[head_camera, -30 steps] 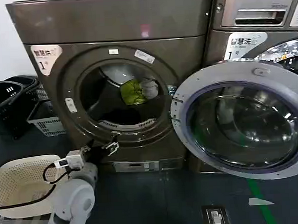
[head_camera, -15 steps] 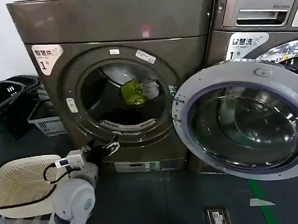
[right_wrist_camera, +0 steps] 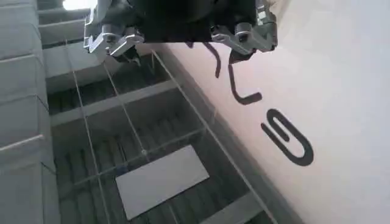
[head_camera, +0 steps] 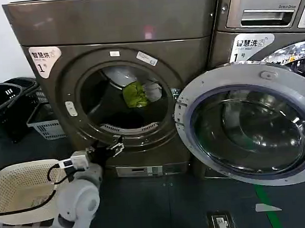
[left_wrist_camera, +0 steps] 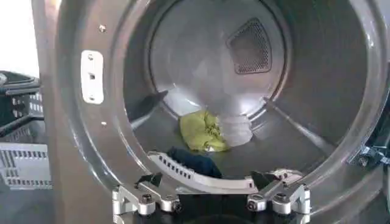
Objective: Grasp the clothes from the dryer.
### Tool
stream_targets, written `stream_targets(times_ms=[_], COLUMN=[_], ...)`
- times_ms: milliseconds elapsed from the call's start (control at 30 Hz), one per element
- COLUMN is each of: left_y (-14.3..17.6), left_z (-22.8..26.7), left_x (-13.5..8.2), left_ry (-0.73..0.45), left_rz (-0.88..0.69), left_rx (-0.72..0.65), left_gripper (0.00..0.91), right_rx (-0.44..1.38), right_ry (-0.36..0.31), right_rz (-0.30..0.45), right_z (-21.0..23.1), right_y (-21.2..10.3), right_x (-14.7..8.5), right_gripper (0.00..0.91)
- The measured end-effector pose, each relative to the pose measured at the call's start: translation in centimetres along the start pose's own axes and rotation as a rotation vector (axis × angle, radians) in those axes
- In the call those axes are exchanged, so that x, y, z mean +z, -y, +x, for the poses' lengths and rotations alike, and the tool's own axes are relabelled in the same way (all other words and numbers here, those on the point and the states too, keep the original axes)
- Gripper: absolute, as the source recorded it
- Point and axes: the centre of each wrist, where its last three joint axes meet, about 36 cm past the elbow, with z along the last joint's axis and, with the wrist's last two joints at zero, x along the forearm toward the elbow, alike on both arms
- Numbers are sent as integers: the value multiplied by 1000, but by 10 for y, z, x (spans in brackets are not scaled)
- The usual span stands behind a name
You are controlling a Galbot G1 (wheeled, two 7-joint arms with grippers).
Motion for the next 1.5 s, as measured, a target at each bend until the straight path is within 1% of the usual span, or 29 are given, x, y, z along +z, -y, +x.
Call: stream_targets(times_ms=[1133, 1500], left_y=[5, 15], left_z=[-9, -25], left_x=[-3, -4], left_ry=[2, -4], left_rz=[1, -15], left_rx=[8, 20], left_gripper=[907, 907], right_rx=[-10, -21], right_ry=[8, 13], right_rz=[0, 1], right_z=[1, 0], right_y=[-1, -3], right_x=[0, -3], right_gripper=[907, 907])
